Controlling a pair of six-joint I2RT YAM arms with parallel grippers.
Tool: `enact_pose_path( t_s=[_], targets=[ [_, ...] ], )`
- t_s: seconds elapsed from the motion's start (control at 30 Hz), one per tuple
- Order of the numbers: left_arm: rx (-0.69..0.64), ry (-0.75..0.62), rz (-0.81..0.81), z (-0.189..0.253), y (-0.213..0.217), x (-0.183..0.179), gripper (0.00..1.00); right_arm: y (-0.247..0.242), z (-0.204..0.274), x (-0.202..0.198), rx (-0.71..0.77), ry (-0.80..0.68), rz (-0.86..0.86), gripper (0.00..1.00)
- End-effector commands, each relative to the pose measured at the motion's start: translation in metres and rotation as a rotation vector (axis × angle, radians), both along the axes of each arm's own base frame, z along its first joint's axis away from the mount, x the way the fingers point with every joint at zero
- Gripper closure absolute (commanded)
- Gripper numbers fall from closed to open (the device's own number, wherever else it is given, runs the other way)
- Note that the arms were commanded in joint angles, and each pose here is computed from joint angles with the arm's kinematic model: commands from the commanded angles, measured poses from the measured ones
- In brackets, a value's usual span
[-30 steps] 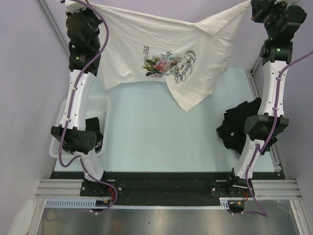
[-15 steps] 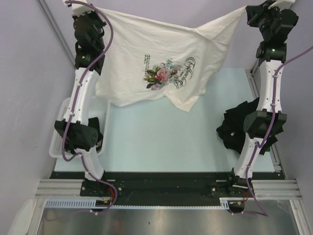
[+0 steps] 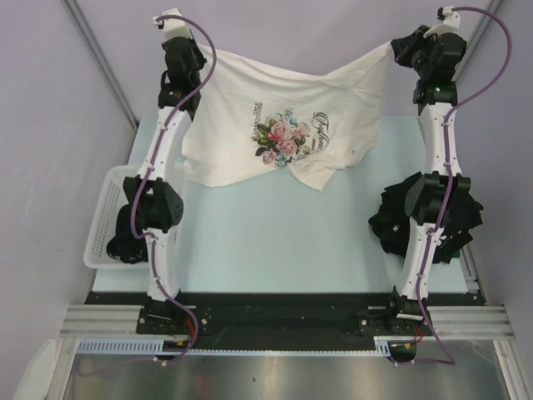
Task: Fold and stack the t-shirts
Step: Flatten out the tshirt
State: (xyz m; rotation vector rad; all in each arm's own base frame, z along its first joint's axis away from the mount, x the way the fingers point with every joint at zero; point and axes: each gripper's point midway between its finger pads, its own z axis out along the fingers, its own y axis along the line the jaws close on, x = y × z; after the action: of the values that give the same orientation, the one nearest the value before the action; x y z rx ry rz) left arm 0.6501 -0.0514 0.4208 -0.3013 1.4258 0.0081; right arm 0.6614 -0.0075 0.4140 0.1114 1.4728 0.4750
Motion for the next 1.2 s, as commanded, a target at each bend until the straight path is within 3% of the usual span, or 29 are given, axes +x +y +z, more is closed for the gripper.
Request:
enact_pose_path(
  t_s=[0.0,0.13,0.2,0.27,0.3,0.33,0.4,0.53,0.7,0.73,0.77,0.83,0.87,0.9,1.0,1.17],
  targets=[
    [-0.028,-0.272,0.015,0.12,0.015,-0.049,1.0,0.006,0.125,-0.048,-0.032,-0.294,-0.013,1.0],
    [-0.004,-0.306,0.04,0.15,0.023,-0.081,1.0,0.006,0.173,-0.085,-0.046,-0.382,-0.011,1.0],
    [0.003,-0.343,0.05,0.175,0.029,-0.108,1.0,0.006,0.184,-0.097,-0.051,-0.392,-0.008,1.0],
    [0.026,-0.307,0.065,0.165,0.034,-0.117,1.0,0.005,0.192,-0.111,-0.055,-0.381,-0.004,1.0],
    [0.026,-0.347,0.071,0.184,0.038,-0.14,1.0,0.007,0.192,-0.115,-0.061,-0.373,0.005,1.0],
    [0.058,-0.292,0.077,0.162,0.039,-0.137,1.0,0.005,0.18,-0.111,-0.072,-0.342,0.001,1.0],
    [0.064,-0.343,0.098,0.178,0.047,-0.168,1.0,0.006,0.189,-0.128,-0.087,-0.349,-0.001,1.0],
    [0.102,-0.253,0.091,0.146,0.051,-0.19,1.0,0.006,0.178,-0.144,-0.065,-0.279,0.012,1.0],
    [0.087,-0.076,0.006,0.1,0.044,-0.227,1.0,0.008,0.107,-0.164,0.056,0.0,0.003,1.0],
    [0.054,-0.01,-0.009,0.07,0.041,-0.228,1.0,0.01,0.094,-0.168,0.082,0.049,0.009,1.0],
    [0.045,0.017,-0.028,0.063,0.04,-0.247,1.0,0.015,0.05,-0.167,0.141,0.173,0.026,1.0],
    [0.013,0.13,-0.049,0.007,0.037,-0.257,1.0,0.023,0.019,-0.19,0.179,0.284,0.034,1.0],
    [-0.007,0.127,-0.057,0.004,0.039,-0.279,1.0,0.024,-0.036,-0.197,0.206,0.419,0.018,1.0],
    [-0.031,0.198,-0.061,-0.035,0.037,-0.287,1.0,0.03,-0.035,-0.222,0.207,0.434,0.016,1.0],
    [-0.07,0.259,-0.084,-0.069,0.032,-0.329,1.0,0.044,-0.093,-0.263,0.167,0.623,-0.034,1.0],
    [-0.136,0.429,-0.13,-0.119,0.027,-0.386,1.0,0.065,-0.124,-0.331,0.151,0.838,-0.028,1.0]
  ],
)
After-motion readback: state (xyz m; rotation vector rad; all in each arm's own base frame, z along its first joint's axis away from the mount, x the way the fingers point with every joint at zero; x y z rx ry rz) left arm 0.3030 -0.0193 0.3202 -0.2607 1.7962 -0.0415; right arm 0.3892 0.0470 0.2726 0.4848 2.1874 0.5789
